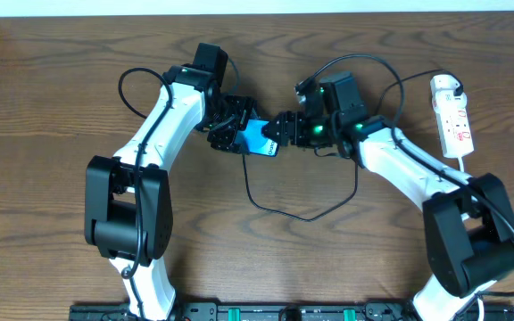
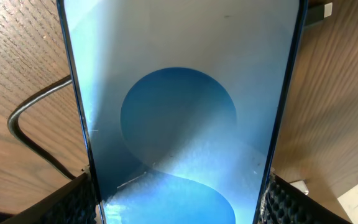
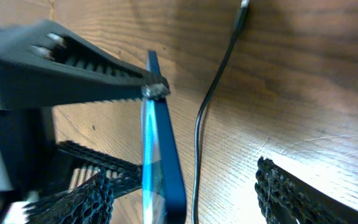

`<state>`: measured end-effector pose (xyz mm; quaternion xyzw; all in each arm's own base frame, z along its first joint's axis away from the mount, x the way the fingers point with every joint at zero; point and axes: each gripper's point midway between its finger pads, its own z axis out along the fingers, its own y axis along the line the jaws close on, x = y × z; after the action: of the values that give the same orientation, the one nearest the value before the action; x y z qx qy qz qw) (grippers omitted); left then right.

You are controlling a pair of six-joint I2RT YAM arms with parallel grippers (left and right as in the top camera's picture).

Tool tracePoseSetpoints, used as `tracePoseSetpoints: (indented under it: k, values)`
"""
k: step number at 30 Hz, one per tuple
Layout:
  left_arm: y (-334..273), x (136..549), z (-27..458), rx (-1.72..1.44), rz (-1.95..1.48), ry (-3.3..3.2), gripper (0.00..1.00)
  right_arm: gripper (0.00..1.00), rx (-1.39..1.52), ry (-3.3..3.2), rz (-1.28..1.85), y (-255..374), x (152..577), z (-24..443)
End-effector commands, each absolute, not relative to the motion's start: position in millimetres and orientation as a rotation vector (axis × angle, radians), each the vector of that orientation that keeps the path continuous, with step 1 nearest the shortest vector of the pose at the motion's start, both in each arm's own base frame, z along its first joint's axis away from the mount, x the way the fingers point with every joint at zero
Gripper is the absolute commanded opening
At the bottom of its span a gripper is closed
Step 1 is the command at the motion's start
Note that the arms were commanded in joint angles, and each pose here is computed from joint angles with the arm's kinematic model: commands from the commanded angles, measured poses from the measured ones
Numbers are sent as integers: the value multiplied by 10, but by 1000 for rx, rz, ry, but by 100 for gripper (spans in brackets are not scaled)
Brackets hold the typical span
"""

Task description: Plug charger to phone and switch on socket

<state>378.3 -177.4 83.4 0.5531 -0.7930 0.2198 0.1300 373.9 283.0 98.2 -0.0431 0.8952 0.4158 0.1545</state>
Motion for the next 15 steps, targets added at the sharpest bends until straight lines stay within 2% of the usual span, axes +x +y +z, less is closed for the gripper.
tracePoseSetpoints:
  k: [1, 7, 15]
  values:
    - [-1774, 3805, 953, 1601, 675, -2325, 63, 73, -119, 2557, 1199, 2906, 3754, 1021]
    - [-1774, 3805, 953, 1601, 675, -2325, 63, 68, -104, 2572, 1182, 2966, 3721, 991]
    - [-1774, 3805, 954, 1601, 675, -2325, 63, 56, -73, 2575, 1147, 3110, 3677, 977]
